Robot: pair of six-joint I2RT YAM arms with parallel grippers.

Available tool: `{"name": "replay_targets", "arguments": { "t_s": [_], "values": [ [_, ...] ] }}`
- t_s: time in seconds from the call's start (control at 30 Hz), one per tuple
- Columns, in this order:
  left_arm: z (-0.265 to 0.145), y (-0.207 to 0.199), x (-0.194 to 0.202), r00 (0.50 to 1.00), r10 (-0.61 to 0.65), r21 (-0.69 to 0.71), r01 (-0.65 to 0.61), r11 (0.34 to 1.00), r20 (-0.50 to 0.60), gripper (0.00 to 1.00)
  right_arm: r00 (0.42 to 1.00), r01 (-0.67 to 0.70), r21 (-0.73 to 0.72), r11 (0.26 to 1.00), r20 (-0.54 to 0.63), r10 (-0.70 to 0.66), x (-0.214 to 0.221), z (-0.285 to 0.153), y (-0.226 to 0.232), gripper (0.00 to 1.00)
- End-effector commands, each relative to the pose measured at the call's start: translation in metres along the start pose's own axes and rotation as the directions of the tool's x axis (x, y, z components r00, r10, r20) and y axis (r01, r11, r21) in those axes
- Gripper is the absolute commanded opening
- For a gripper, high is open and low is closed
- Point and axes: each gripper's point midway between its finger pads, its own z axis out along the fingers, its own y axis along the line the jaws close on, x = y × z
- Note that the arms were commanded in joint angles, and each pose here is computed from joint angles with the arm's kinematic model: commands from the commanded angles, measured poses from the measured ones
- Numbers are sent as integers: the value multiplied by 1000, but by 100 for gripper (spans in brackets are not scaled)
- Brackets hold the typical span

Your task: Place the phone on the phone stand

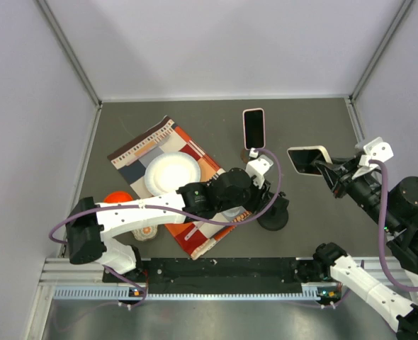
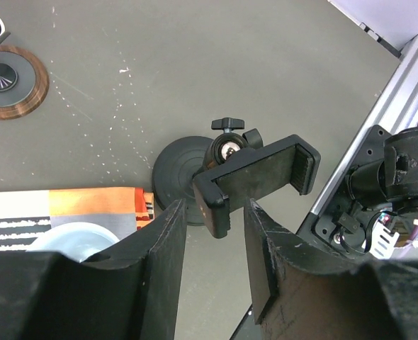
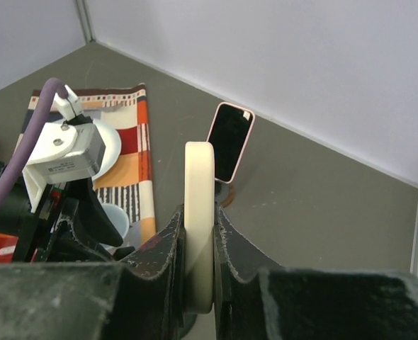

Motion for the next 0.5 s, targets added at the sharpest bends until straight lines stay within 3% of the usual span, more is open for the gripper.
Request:
{"name": "replay_targets", "arguments": {
  "t_s": [0.0,0.07,0.37,0.47],
  "values": [
    [0,-7,-17,999,-10,13,9,1000,44,42,997,9,-25,1000,73,-7,-28,-1,3,0],
    [1,-7,-15,999,-9,10,9,1000,40,38,997,12,-25,1000,73,-10,-29,-2,2,0],
    [2,-8,-16,999,4,12,-4,1000,42,41,998,19,-61,998,68,-15,-30,-1,8,0],
    [3,-8,-17,999,11,11,-12,1000,42,38,998,20,-77,997,61,-15,-29,0,11,0]
  ]
}}
